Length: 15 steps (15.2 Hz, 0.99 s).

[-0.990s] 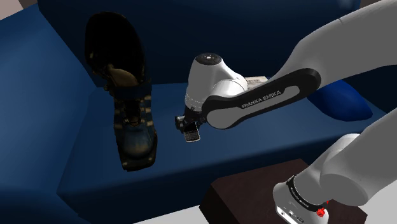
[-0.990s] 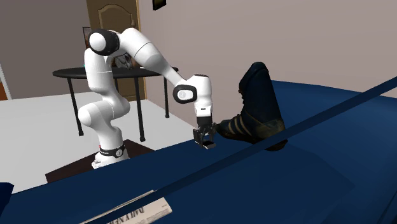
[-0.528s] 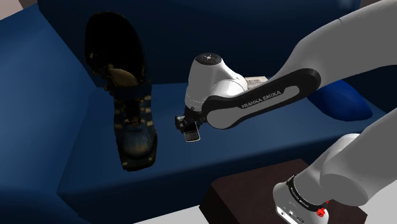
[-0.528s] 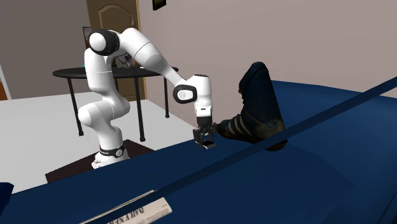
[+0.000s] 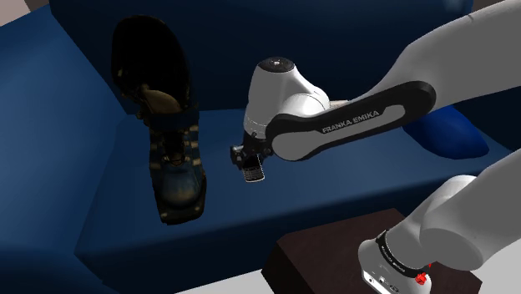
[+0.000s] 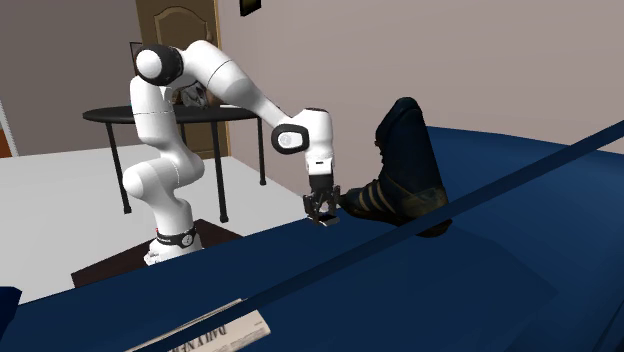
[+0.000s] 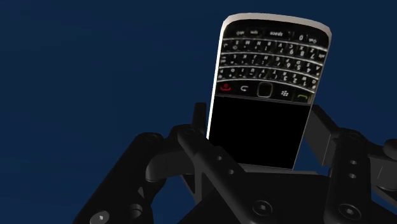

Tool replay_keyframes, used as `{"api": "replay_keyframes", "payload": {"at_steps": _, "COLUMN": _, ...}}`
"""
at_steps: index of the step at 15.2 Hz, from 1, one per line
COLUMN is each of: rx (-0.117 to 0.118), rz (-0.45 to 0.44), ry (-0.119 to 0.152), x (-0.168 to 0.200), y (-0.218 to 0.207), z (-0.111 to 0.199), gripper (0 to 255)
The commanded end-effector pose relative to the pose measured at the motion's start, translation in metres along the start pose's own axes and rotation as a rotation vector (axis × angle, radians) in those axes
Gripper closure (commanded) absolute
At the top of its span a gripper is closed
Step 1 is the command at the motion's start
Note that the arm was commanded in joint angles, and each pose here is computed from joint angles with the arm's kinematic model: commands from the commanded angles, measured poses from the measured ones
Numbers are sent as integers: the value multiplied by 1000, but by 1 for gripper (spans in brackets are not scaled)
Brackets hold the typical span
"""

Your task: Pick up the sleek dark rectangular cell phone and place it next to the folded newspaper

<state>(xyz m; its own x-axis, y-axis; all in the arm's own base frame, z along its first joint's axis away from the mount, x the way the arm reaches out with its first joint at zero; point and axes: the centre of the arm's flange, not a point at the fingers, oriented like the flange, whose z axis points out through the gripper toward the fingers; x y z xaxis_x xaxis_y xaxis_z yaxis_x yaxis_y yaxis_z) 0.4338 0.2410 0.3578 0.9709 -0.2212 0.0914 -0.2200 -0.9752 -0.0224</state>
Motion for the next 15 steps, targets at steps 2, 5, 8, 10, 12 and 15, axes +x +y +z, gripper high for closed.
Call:
{"api": "replay_keyframes", "payload": {"at_steps": 2, "rx": 0, "rz": 0, "ry": 0, "x": 1, "y": -1, "z": -16, "gripper": 255}}
{"api": "replay_keyframes", "payload": {"at_steps": 5, "rx": 0, "rz": 0, "ry": 0, "x": 2, "y": -2, "z": -31, "gripper": 255}}
{"api": "replay_keyframes", "payload": {"at_steps": 8, "rx": 0, "rz": 0, "ry": 0, "x": 4, "y": -2, "z": -47, "gripper": 255}}
{"api": "replay_keyframes", "payload": {"at_steps": 10, "rx": 0, "rz": 0, "ry": 0, "x": 5, "y": -2, "z": -58, "gripper": 255}}
{"api": "replay_keyframes", "payload": {"at_steps": 12, "rx": 0, "rz": 0, "ry": 0, "x": 6, "y": -3, "z": -68, "gripper": 255}}
{"api": "replay_keyframes", "payload": {"at_steps": 15, "rx": 0, "rz": 0, "ry": 0, "x": 7, "y": -3, "z": -84, "gripper": 255}}
